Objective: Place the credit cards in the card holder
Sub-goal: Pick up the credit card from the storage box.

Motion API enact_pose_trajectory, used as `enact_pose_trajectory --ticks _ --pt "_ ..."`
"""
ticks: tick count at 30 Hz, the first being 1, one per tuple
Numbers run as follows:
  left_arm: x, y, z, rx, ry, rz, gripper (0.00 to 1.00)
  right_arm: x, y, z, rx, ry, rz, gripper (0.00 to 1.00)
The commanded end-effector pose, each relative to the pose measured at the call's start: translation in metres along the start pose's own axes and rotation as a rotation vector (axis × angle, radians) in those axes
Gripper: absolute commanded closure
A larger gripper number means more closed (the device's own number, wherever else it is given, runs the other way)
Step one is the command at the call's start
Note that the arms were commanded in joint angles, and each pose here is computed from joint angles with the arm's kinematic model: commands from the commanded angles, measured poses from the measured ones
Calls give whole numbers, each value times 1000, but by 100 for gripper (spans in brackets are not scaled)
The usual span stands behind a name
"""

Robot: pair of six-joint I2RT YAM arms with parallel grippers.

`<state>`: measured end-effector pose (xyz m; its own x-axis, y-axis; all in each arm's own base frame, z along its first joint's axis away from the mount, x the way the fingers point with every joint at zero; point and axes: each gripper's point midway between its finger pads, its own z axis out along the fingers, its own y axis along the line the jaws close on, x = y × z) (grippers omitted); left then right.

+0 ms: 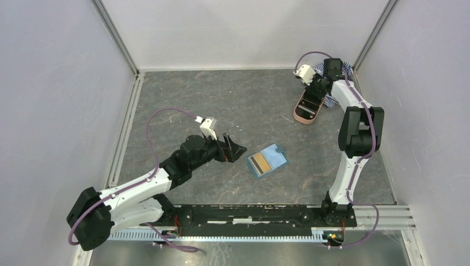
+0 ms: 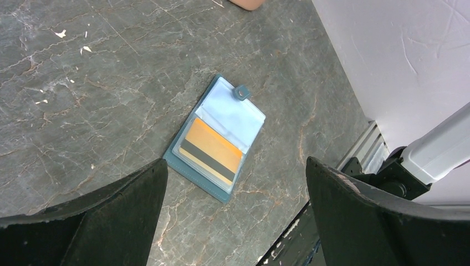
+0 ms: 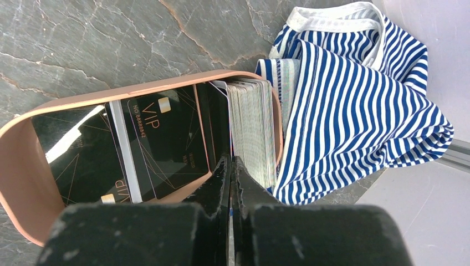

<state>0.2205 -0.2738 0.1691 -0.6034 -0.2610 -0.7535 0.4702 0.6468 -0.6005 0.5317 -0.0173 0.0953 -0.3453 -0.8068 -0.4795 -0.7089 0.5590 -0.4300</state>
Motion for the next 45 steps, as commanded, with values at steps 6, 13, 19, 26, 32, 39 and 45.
enact_pose_trajectory --ticks 6,13,19,26,32,39,45 --pt "-8 -9 1 44 -37 -62 0 -13 -13 -35 12 -88 41 100" --pt "-6 -15 4 81 -33 -81 0 -10 -8 -44 -25 -132 101 100" --pt "-9 -20 6 106 -46 -95 0 -17 -3 -49 -57 -179 156 100" --pt "-10 -31 14 167 -53 -135 0 -18 -1 -52 -83 -203 230 100" --pt "-13 -39 22 204 -53 -153 0 -23 -3 -57 -98 -231 279 100" --pt "-13 -45 34 239 -46 -168 0 -31 -6 -71 -118 -275 324 100" --pt "-16 -51 48 260 -36 -167 0 -37 -7 -80 -132 -298 358 100"
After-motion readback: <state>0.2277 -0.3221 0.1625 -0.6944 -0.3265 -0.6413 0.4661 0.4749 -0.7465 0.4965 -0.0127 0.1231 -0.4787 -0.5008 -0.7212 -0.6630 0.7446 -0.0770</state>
